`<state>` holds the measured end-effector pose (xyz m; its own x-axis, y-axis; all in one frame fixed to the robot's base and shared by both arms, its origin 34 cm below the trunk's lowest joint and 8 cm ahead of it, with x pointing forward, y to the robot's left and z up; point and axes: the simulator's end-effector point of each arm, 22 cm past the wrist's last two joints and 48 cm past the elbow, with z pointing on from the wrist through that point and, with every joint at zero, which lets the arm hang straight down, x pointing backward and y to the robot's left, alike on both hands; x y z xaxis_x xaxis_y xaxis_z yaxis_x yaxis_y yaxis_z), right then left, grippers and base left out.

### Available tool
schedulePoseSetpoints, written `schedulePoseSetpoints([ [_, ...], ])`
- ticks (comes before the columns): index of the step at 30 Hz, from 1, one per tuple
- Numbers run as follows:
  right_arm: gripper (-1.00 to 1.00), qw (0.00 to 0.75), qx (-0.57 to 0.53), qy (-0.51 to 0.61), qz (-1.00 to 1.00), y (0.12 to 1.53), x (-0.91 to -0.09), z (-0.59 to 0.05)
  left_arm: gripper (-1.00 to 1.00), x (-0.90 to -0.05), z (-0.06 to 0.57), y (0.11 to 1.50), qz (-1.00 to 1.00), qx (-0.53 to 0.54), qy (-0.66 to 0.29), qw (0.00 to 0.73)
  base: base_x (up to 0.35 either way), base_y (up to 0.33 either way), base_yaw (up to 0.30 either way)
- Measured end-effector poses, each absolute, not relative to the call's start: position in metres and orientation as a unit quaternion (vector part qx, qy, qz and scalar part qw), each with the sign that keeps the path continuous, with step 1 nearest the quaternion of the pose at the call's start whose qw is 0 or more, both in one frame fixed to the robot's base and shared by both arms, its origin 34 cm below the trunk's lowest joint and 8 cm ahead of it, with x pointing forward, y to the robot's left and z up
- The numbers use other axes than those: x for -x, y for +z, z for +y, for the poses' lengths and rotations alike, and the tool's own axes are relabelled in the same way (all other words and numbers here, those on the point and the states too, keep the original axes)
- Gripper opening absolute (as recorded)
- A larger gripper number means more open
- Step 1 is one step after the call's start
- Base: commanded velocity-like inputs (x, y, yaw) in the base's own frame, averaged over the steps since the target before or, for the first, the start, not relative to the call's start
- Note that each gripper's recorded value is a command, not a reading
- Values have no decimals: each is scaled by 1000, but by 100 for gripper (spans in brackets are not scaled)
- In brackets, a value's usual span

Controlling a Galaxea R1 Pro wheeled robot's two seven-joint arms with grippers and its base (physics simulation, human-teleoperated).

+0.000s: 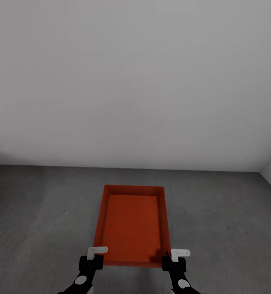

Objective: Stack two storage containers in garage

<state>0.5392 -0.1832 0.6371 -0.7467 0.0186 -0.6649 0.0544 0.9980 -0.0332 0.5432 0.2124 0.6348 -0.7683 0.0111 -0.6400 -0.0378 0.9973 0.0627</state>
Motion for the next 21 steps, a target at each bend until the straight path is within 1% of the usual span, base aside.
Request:
schedulePoseSetpoints([
  [7,-100,350,-19,-25,936,632,-535,-183,-100,-539,212,630,942,7,36,335,6,0,0],
  [12,-100,348,-19,-25,937,631,-534,-183,-100,-538,212,628,942,7,36,333,82,0,0],
  [16,-100,348,-19,-25,937,631,-534,-183,-100,-538,213,628,942,6,36,333,172,0,0],
  [21,-100,348,-19,-25,937,631,-534,-183,-100,-538,213,628,942,6,36,333,283,0,0],
])
